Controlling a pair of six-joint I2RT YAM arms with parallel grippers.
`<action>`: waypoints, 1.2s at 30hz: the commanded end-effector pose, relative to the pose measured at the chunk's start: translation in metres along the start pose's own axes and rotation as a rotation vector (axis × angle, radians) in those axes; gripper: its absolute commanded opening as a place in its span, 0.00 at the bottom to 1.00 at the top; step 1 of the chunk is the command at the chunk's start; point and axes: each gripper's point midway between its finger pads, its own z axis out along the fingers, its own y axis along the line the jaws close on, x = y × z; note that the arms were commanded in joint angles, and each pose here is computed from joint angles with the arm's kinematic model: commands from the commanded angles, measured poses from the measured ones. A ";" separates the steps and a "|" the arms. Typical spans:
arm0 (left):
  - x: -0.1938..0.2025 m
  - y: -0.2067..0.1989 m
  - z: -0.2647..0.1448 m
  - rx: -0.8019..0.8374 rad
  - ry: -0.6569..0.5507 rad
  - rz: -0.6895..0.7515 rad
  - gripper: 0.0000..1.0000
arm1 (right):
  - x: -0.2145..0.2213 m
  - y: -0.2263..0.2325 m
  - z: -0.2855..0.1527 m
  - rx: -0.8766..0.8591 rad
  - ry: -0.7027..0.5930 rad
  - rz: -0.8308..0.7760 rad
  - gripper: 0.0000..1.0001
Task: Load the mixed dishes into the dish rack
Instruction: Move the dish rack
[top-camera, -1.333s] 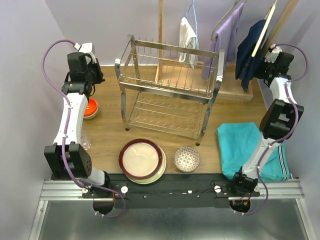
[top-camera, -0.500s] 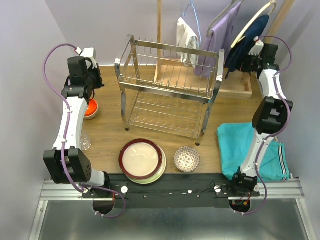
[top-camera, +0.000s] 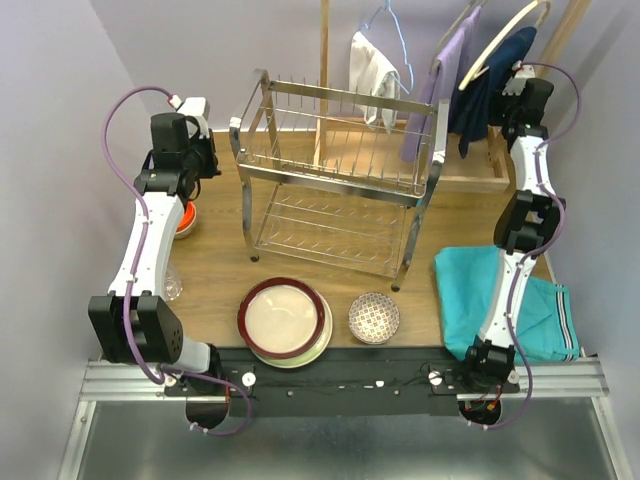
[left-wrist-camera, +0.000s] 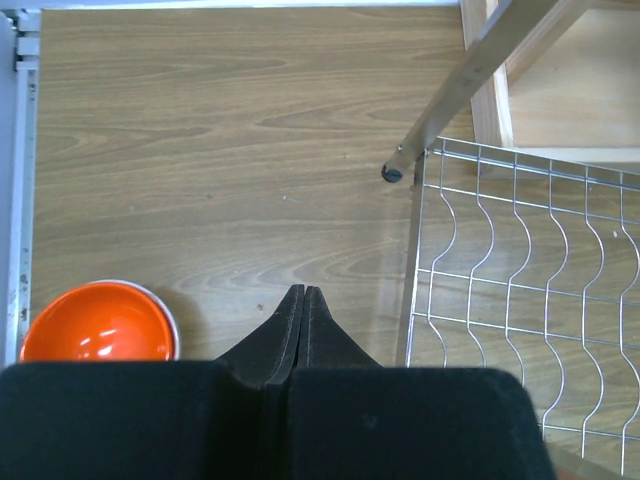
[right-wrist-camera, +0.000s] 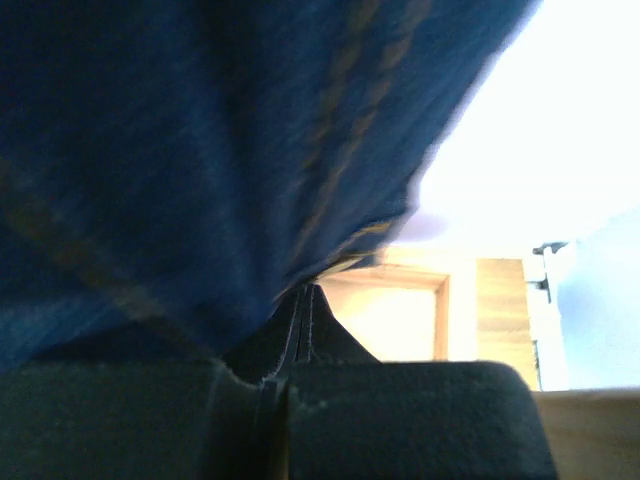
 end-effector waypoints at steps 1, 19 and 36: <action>-0.003 -0.001 0.011 -0.006 0.015 0.023 0.00 | -0.007 -0.051 0.008 0.136 -0.099 0.015 0.01; 0.049 0.043 -0.050 -0.197 0.109 -0.032 0.75 | 0.080 0.104 -0.219 -0.224 0.189 0.072 1.00; 0.122 -0.048 -0.100 0.364 -0.011 0.402 0.74 | 0.131 0.229 -0.415 -0.732 0.223 -0.281 0.98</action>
